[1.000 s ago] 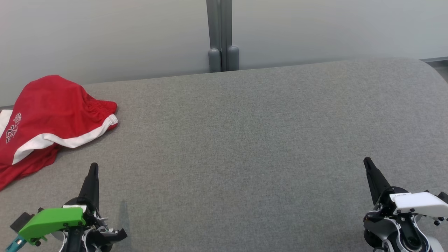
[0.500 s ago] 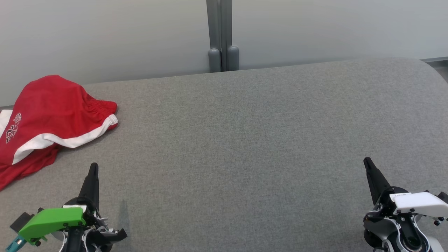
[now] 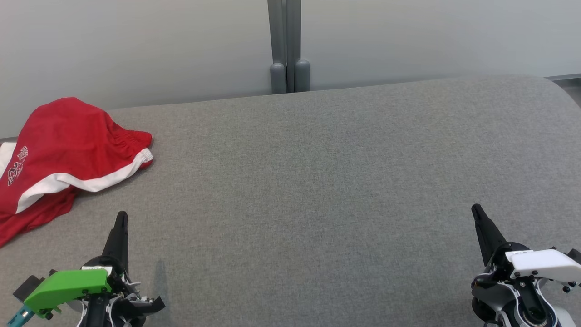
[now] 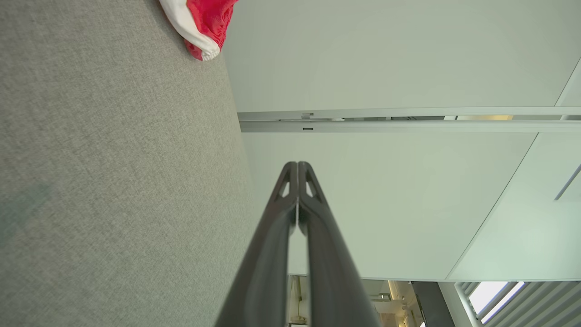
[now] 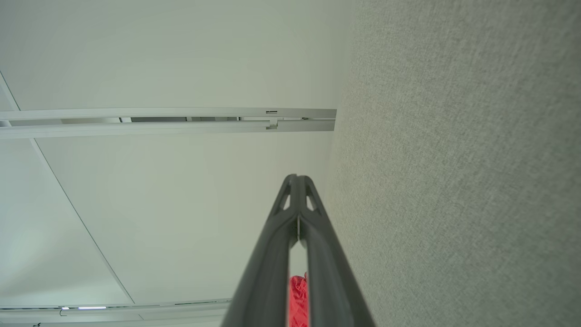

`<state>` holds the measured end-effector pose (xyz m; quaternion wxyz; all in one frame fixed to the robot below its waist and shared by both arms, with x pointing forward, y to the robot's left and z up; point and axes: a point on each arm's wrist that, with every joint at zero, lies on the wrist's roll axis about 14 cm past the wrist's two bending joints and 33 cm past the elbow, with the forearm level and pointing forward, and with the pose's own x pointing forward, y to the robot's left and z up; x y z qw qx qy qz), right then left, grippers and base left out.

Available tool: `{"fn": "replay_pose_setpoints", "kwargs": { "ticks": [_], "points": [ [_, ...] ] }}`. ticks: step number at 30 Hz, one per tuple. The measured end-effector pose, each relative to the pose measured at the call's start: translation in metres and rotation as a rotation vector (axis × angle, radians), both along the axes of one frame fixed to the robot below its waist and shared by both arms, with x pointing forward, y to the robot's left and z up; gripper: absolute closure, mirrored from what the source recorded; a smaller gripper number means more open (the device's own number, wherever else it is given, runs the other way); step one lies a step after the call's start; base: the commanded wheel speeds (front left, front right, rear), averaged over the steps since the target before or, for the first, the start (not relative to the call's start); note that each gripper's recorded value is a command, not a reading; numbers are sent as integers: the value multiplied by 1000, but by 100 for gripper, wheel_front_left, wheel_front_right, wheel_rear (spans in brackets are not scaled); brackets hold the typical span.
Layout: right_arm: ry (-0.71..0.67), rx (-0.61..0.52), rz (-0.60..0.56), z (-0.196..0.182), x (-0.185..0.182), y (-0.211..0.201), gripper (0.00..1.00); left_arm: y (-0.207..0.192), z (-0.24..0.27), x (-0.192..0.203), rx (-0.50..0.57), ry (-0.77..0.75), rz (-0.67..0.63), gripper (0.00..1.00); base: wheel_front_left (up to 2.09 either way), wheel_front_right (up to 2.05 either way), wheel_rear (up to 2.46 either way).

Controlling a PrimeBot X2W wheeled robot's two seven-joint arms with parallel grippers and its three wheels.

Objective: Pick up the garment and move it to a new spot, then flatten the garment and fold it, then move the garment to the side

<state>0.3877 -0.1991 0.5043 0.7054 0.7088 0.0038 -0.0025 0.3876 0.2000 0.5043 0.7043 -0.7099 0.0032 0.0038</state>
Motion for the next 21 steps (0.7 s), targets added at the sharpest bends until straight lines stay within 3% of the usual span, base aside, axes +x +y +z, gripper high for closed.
{"fn": "replay_pose_setpoints", "kwargs": {
  "ticks": [2,3,9,21],
  "points": [
    [0,0,0,0,0,0,100,0,0,0,0,0,0,100,0,0,0],
    [2,1,0,-1,0,0,0,0,-1,0,0,2,0,0,0,0,0],
    [79,15,-1,-27,-12,4,0,-4,-28,-12,-13,83,-1,0,0,0,0],
    [86,-46,-19,-29,-15,7,0,-14,-24,-14,23,71,-1,0,0,0,0]
  ]
}}
